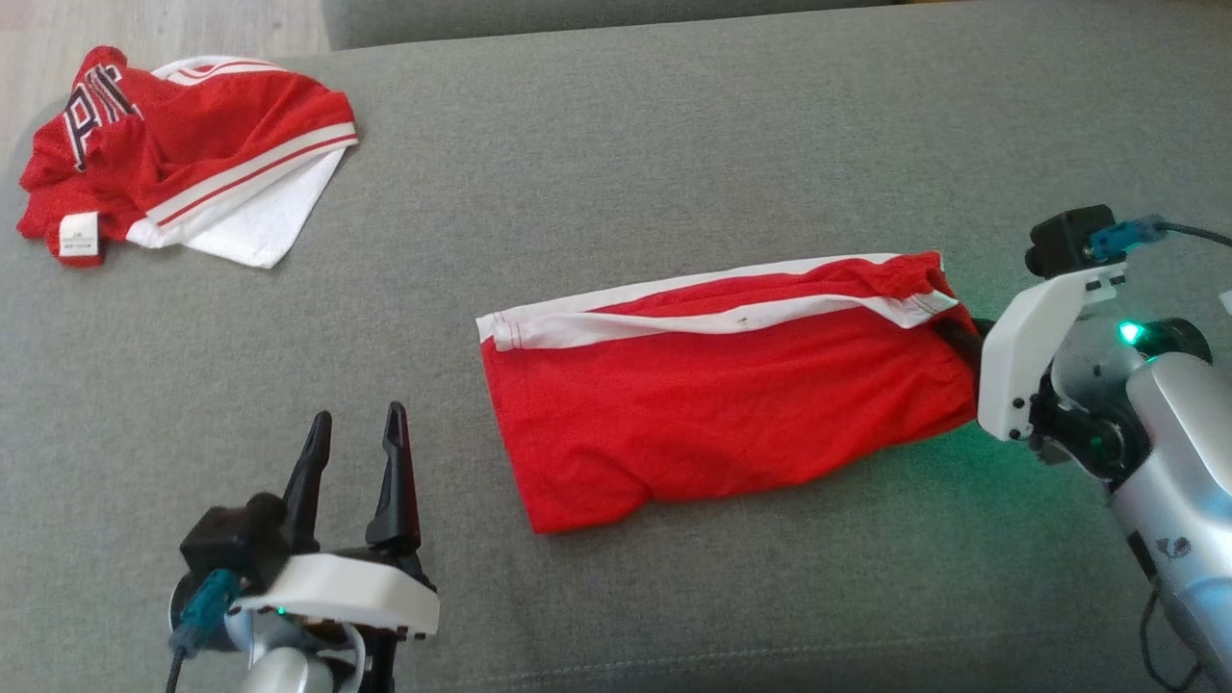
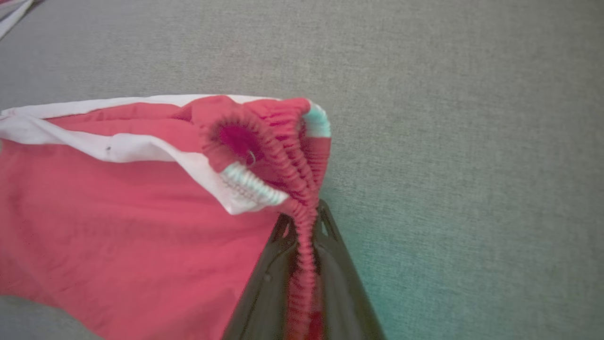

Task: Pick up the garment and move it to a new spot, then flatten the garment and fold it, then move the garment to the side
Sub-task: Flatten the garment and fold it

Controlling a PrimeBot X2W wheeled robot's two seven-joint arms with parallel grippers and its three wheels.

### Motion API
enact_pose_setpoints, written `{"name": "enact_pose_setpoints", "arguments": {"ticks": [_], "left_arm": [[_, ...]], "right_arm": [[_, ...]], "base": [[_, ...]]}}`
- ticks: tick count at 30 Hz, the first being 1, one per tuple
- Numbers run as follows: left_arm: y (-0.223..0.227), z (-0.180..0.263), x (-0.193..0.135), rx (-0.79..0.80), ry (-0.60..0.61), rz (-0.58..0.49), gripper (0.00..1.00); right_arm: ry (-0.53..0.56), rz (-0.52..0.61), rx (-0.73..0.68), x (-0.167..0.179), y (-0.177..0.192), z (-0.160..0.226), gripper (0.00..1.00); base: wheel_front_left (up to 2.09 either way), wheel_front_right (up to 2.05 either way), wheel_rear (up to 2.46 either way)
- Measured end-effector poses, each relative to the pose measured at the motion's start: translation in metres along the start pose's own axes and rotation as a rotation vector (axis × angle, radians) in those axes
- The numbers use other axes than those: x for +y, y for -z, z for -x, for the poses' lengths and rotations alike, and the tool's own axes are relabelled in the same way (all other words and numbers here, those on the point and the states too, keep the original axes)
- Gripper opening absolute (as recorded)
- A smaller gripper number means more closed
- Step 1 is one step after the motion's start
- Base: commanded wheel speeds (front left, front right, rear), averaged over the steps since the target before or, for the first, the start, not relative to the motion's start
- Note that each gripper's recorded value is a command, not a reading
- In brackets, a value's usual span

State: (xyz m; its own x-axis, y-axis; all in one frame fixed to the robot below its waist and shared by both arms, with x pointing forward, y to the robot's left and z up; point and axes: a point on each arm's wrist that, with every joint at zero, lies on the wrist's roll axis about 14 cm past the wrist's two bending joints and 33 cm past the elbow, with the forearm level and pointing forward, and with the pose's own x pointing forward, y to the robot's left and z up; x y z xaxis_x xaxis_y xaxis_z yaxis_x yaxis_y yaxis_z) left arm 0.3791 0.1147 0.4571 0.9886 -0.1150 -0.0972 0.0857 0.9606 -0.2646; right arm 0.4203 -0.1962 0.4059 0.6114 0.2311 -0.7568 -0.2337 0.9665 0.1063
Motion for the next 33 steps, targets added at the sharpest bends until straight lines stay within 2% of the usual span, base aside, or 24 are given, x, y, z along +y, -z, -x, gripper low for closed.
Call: {"name": "enact_pose_setpoints", "arguments": {"ticks": [5,12,15,16,21,28,33], "left_arm": [[-0.002,0.0,-0.004,-0.004,0.015,-0.004,1.0],[-0.008,0.003,-0.004,-0.02,0.016,-0.013,1.0],[-0.01,0.004,-0.003,-0.025,0.015,-0.014,1.0],[-0.012,0.005,-0.002,-0.029,0.01,-0.015,1.0],[-0.017,0.01,0.004,-0.042,-0.007,-0.021,1.0],[-0.02,0.017,0.016,-0.052,-0.044,-0.025,1.0],[-0.02,0.021,0.023,-0.051,-0.066,-0.024,1.0]], "right_arm": [[-0.058,-0.02,-0.039,0.017,-0.009,0.007,0.0],[-0.229,0.008,-0.065,0.08,-0.02,0.012,0.0],[-0.271,0.01,-0.071,0.096,-0.022,0.013,0.0],[-0.316,0.012,-0.066,0.114,-0.021,0.012,0.0],[-0.426,0.011,-0.081,0.163,-0.023,0.009,0.0],[-0.51,-0.02,-0.081,0.207,-0.022,-0.002,0.0],[-0.534,-0.023,-0.1,0.223,-0.034,-0.008,0.0]], "base": [[0.0,0.0,0.0],[0.0,0.0,0.0],[0.0,0.0,0.0],[0.0,0.0,0.0],[0.0,0.0,0.0],[0.0,0.0,0.0],[0.0,0.0,0.0]]}}
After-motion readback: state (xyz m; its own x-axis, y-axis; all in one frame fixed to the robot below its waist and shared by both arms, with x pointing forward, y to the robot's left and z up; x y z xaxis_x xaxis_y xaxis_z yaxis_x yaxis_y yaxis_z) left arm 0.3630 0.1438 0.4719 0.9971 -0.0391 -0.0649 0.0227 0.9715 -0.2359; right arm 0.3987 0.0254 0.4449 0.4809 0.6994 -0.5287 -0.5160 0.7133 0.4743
